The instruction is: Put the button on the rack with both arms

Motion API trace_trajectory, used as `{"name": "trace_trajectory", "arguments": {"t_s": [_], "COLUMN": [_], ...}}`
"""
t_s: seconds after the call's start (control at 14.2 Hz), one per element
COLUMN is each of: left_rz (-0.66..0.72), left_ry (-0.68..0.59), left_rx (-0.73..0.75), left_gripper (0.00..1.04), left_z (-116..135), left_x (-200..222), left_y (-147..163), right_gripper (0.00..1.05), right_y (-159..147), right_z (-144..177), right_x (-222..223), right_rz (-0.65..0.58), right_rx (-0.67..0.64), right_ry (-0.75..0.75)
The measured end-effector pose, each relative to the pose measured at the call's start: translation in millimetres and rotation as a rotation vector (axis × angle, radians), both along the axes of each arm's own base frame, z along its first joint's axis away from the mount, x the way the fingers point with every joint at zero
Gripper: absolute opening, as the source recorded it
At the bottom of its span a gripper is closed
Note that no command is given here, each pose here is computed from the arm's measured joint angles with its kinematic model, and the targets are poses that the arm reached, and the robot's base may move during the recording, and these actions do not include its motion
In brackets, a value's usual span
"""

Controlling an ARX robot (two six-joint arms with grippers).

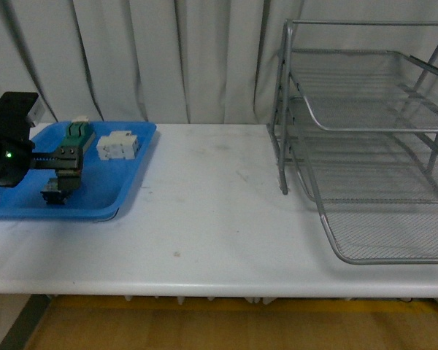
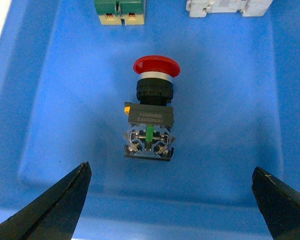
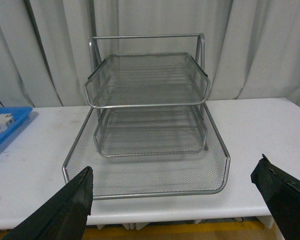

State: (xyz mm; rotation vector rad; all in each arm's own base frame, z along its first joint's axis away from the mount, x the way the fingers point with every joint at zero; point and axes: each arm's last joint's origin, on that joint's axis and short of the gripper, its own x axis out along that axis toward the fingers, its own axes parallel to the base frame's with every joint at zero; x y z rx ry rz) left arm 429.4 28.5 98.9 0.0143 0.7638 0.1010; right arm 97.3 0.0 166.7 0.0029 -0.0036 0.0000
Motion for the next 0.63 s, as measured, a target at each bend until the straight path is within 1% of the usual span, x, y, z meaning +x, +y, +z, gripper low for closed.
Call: {"name": "trace_trajectory", "arguments": {"t_s": [0.21,0.35,0.56,0.63], "left_rz": [0.02,0.017,-0.004,-0.01], "left_ry": [0.023,0.041,0.072,0.09], "left_rx": [0.012,-0.008,-0.073,-0.073], "left_gripper": [0.98,0.98,0.98,0.96], "left_z": [-11.0,-17.3,-38.9,-45.8], "left_x": [27.2,38.0,53.3,54.2], "left_y": [11.9,17.4,20.4,20.2], "right_gripper": [0.98,0.98,0.98,0.98], "right_y": [0.0,0.0,0.0,0.0], "right_z": [0.0,0.0,0.0,0.0], "right_x": [0.0,0.0,0.0,0.0], "right_rz": [0.0,0.0,0.0,0.0], "right_rx": [0.0,0.0,0.0,0.0], "right_ry": [0.0,0.0,0.0,0.0]}}
